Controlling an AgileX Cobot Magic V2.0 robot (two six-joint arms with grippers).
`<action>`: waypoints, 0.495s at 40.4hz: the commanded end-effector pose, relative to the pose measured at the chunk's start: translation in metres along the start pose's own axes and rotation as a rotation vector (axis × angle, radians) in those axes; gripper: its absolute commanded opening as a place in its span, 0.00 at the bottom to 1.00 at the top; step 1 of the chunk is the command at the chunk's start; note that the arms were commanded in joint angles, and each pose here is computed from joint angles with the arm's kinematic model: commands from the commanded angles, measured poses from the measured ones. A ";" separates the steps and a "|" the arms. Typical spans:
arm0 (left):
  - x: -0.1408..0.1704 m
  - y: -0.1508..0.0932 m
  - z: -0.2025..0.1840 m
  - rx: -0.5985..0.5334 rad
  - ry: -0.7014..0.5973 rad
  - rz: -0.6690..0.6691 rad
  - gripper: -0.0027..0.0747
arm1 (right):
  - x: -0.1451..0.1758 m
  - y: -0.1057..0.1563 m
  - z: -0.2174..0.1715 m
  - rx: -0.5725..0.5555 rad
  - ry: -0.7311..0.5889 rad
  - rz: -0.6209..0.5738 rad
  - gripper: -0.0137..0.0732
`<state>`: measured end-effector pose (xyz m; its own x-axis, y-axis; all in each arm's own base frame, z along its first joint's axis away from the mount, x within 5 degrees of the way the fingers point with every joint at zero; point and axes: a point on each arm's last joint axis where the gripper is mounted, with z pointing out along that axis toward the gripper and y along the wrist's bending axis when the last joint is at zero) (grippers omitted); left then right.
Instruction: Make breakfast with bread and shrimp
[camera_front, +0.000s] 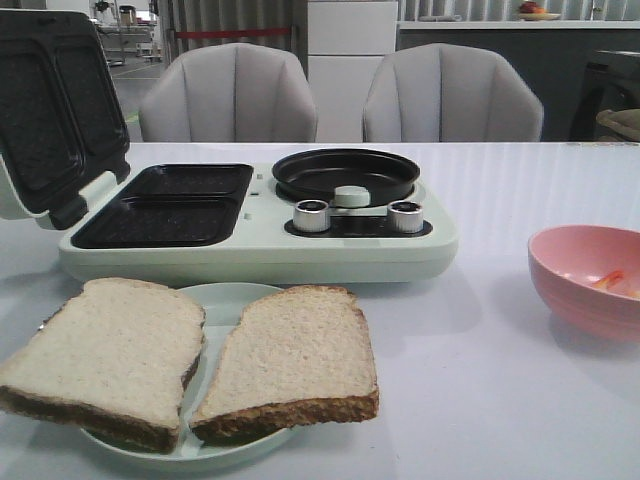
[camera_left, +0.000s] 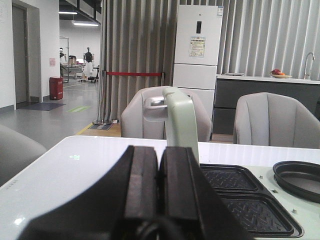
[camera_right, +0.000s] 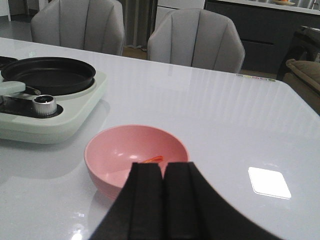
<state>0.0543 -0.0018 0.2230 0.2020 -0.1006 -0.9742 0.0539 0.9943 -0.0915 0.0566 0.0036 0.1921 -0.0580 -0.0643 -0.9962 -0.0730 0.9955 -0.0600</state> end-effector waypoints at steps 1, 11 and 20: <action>0.002 0.000 -0.002 0.005 -0.069 -0.010 0.17 | -0.010 0.000 -0.002 0.002 -0.114 -0.011 0.12; -0.007 0.000 -0.003 0.013 -0.163 -0.010 0.17 | -0.010 0.000 -0.002 0.002 -0.114 -0.011 0.12; -0.046 -0.004 -0.005 0.019 -0.209 -0.009 0.17 | -0.010 0.000 -0.002 0.002 -0.114 -0.011 0.12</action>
<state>0.0514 -0.0017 0.2360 0.2705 -0.1030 -0.9572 0.0597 0.9941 -0.0901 0.0566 0.0036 0.1921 -0.0580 -0.0643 -0.9962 -0.0730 0.9955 -0.0600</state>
